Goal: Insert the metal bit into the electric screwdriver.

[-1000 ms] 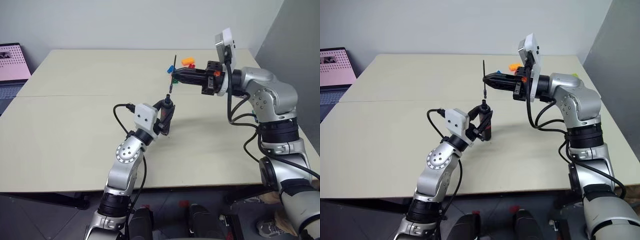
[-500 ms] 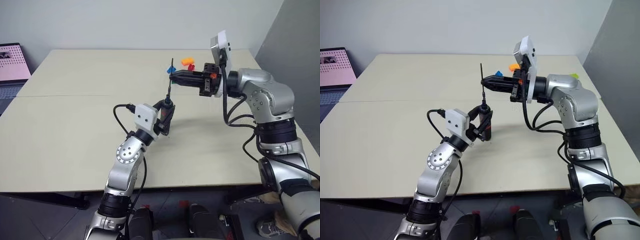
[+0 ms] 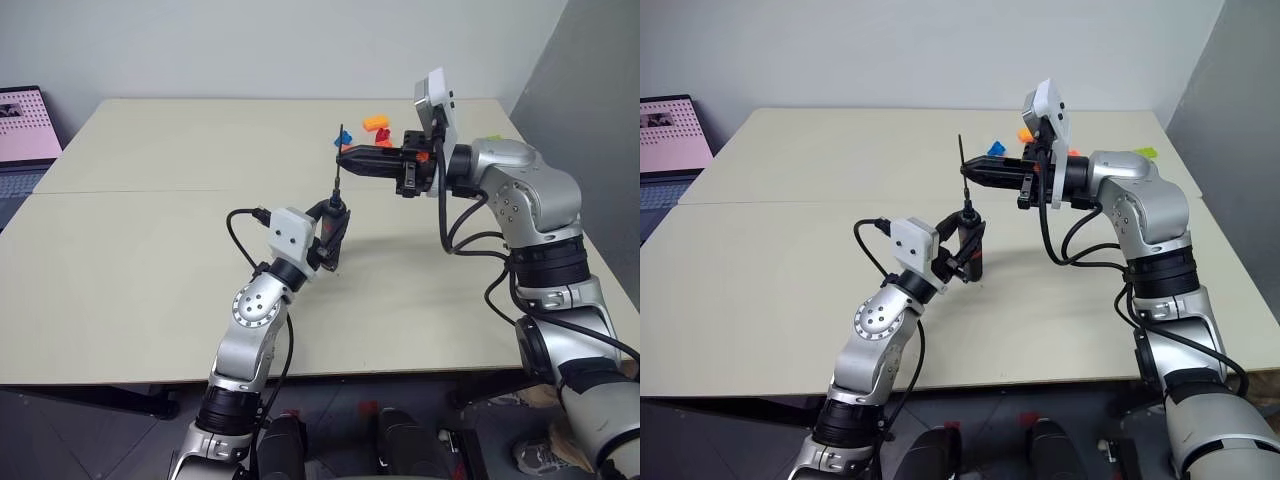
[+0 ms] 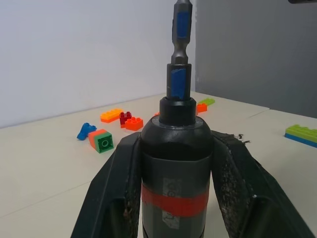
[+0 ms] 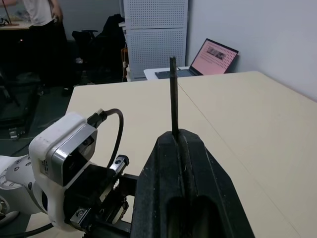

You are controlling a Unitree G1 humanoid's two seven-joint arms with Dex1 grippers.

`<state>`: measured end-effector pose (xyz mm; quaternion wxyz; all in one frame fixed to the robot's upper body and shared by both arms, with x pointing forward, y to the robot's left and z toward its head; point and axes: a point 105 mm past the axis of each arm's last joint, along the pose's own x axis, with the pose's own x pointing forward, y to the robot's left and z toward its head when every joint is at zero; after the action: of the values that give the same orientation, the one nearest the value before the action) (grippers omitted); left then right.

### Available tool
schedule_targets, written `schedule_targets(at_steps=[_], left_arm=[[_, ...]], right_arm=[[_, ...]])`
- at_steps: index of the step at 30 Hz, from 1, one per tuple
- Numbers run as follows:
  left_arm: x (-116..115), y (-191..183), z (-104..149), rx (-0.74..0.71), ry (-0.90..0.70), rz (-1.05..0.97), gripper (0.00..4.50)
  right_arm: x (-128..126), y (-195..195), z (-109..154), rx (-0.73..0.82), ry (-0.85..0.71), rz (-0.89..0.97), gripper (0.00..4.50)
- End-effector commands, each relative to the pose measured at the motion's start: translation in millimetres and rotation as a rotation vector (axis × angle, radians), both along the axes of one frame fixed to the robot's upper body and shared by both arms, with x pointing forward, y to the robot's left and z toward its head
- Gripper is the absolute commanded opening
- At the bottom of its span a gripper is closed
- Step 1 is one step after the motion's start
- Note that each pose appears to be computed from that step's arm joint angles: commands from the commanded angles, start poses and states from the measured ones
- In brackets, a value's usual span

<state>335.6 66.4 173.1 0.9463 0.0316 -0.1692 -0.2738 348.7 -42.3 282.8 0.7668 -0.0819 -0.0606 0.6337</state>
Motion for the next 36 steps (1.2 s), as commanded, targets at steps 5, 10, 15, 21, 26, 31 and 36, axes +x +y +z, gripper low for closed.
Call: schedule_targets(at_steps=[5, 10, 15, 21, 26, 31, 36], left_arm=[[-3.1, -2.7, 4.4, -0.012, -0.021, -0.008, 1.64], [-2.7, -3.8, 4.2, -0.01, -0.023, -0.009, 1.64], [-2.9, -4.1, 3.3, -0.014, -0.018, -0.005, 1.64], [-3.0, -4.2, 2.9, -0.015, -0.015, -0.002, 1.64], [-2.0, -4.3, 3.1, -0.015, -0.015, -0.002, 1.64], [-1.1, -4.4, 3.3, -0.013, -0.015, -0.004, 1.64], [-0.4, -4.0, 3.2, -0.011, -0.015, -0.001, 1.64]], right_arm=[[1.3, 1.5, -1.4, -0.048, -0.016, 0.005, 0.0], [6.9, 4.1, -10.1, -0.102, 0.003, 0.0, 0.0], [6.4, 8.0, -17.0, -0.137, -0.003, 0.016, 0.0], [5.7, 9.7, -20.6, -0.16, -0.022, 0.018, 0.0], [4.1, 9.6, -26.2, -0.187, -0.034, 0.019, 0.0], [3.0, 10.9, -30.5, -0.205, -0.043, 0.019, 0.0], [2.4, 11.1, -31.3, -0.205, -0.039, 0.016, 0.0]])
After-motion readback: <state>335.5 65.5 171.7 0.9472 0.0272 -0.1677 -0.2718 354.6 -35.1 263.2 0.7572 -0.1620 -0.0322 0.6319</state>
